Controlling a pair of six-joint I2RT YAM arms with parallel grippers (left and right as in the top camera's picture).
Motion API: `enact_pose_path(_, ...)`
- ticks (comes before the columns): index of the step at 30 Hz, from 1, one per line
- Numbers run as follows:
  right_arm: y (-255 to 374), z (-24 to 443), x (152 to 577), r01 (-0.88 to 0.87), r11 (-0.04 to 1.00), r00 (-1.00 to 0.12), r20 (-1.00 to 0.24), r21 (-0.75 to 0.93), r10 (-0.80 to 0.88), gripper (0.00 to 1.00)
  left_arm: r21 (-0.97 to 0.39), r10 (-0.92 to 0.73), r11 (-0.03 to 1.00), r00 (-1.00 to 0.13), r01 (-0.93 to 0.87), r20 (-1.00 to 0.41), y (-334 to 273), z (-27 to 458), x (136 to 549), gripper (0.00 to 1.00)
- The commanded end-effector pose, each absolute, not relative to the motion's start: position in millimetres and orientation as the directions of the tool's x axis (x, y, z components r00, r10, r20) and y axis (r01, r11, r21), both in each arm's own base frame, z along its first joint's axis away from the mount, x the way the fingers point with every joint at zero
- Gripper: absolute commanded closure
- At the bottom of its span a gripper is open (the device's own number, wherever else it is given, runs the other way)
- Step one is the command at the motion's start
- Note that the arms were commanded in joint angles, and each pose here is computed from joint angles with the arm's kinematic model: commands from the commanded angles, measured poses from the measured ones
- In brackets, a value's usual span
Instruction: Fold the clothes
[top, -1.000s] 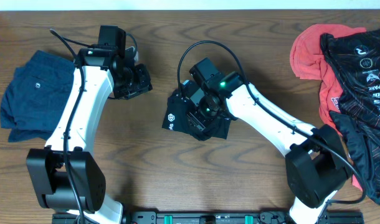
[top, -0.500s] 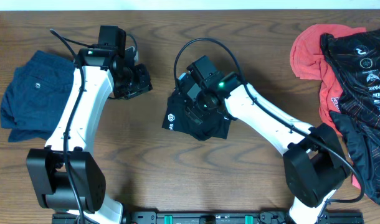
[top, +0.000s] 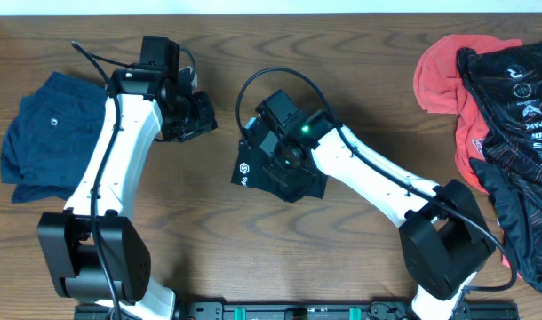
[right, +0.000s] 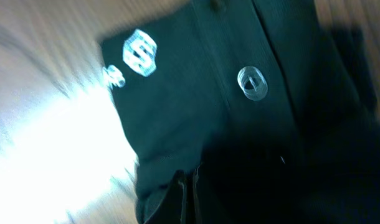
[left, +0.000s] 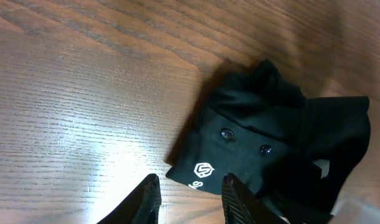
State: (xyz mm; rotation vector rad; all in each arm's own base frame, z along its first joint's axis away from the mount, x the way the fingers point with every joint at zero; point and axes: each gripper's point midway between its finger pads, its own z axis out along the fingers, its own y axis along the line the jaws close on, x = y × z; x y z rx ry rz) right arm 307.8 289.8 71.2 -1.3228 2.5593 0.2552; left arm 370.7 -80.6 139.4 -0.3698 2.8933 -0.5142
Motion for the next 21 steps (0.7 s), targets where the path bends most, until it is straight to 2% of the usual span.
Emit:
enact_pose_path(1,250.8,61.2,315.3,-0.703,0.706,-0.684,-0.188,-0.089,-0.705,0.99,-0.343,-0.255,0.919,-0.957,-0.196,-0.137,-78.5,138.4,369.0,0.66)
enact_pose_path(6,190.0,62.3,316.4,-0.447,0.859,-0.873,-0.091,-0.249,-0.48,0.98,-0.343,-0.255,0.919,-0.957,-0.196,-0.137,-78.5,138.4,369.0,0.65)
enact_pose_path(8,178.8,61.7,313.1,-0.411,0.878,-0.897,-0.062,-0.247,-0.438,0.88,-0.343,-0.255,0.919,-0.957,-0.196,-0.137,-78.5,138.4,369.0,0.66)
enact_pose_path(11,166.8,61.6,309.3,-0.387,0.887,-0.913,-0.028,-0.251,-0.406,0.84,-0.343,-0.255,0.919,-0.957,-0.196,-0.137,-78.5,138.4,368.9,0.65)
enact_pose_path(15,151.4,62.1,304.6,-0.35,0.9,-0.933,0.012,-0.261,-0.359,0.84,-0.345,-0.255,0.918,-0.957,-0.195,-0.136,-78.8,138.5,368.9,0.65)
enact_pose_path(16,149.5,62.1,305.1,-0.32,0.911,-0.944,0.008,-0.26,-0.33,0.87,-0.347,-0.254,0.917,-0.958,-0.194,-0.136,-79.2,138.6,368.9,0.65)
enact_pose_path(18,154.0,60.5,303.4,-0.279,0.936,-0.959,0.005,-0.216,-0.284,0.94,-0.349,-0.237,0.921,-0.961,-0.176,-0.142,-81.2,138.9,369.0,0.65)
enact_pose_path(21,172.9,63.1,303.4,-0.27,0.958,-0.962,-0.018,-0.099,-0.273,0.92,-0.347,-0.172,0.932,-0.971,-0.105,-0.168,-89.8,139.8,369.8,0.65)
